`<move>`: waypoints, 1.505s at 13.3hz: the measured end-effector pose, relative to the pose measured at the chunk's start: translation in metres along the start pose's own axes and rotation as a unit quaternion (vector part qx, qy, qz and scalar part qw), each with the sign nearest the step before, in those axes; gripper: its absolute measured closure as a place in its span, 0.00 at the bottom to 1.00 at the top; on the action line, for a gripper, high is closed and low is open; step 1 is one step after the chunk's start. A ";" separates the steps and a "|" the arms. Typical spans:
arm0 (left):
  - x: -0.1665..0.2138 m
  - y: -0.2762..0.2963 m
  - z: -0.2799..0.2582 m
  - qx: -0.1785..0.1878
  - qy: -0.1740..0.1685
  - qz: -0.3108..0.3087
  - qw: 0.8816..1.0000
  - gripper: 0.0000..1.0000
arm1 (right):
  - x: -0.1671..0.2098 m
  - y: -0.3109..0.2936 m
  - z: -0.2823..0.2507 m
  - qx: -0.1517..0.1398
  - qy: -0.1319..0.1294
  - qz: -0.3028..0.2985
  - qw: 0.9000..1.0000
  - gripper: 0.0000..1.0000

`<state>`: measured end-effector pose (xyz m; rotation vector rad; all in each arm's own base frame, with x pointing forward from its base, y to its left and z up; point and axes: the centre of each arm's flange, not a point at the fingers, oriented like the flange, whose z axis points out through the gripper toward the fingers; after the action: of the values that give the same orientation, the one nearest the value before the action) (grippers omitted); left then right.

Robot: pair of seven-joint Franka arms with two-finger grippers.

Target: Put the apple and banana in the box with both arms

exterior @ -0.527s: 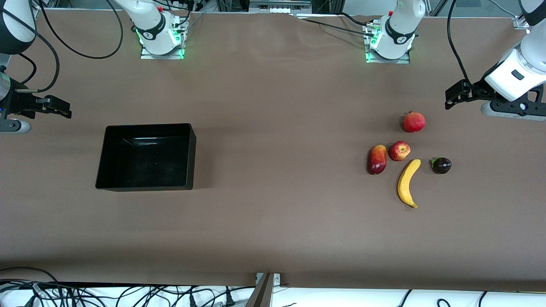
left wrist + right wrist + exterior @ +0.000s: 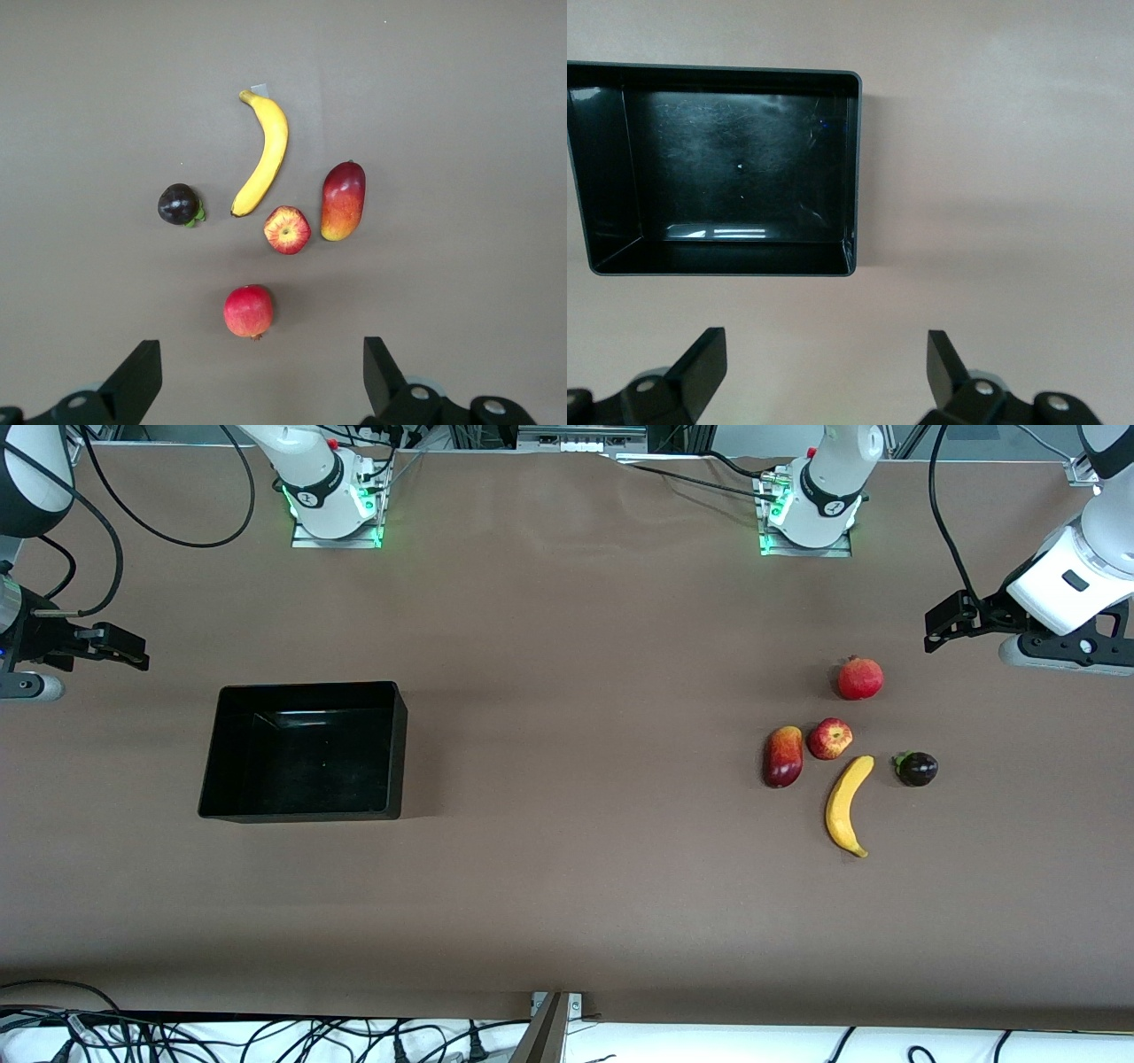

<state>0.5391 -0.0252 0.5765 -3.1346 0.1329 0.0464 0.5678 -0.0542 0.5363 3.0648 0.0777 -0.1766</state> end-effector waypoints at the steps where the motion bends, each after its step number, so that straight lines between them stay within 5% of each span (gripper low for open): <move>1: 0.000 0.000 0.000 0.000 0.000 0.000 1.000 0.00 | -0.003 0.000 0.002 0.002 -0.012 0.001 1.000 0.00; 6: 0.000 0.000 0.000 0.000 0.000 0.000 1.000 0.00 | 0.017 0.010 0.056 0.027 -0.058 0.005 0.998 0.00; 10: 0.000 0.000 0.000 0.000 0.000 0.000 1.000 0.00 | 0.074 0.025 0.170 0.031 -0.036 0.012 0.999 0.00; 13: 0.000 -0.001 0.000 0.000 0.000 -0.001 1.000 0.00 | 0.079 0.023 0.259 0.029 -0.024 0.015 0.999 0.00; 20: 0.000 -0.001 0.000 0.000 0.000 -0.001 1.000 0.00 | 0.058 0.016 0.306 0.032 -0.044 0.014 0.998 0.75</move>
<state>0.5394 -0.0245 0.5760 -3.1349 0.1310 0.0478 0.5920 -0.0898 0.2275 3.1153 0.0236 -0.3190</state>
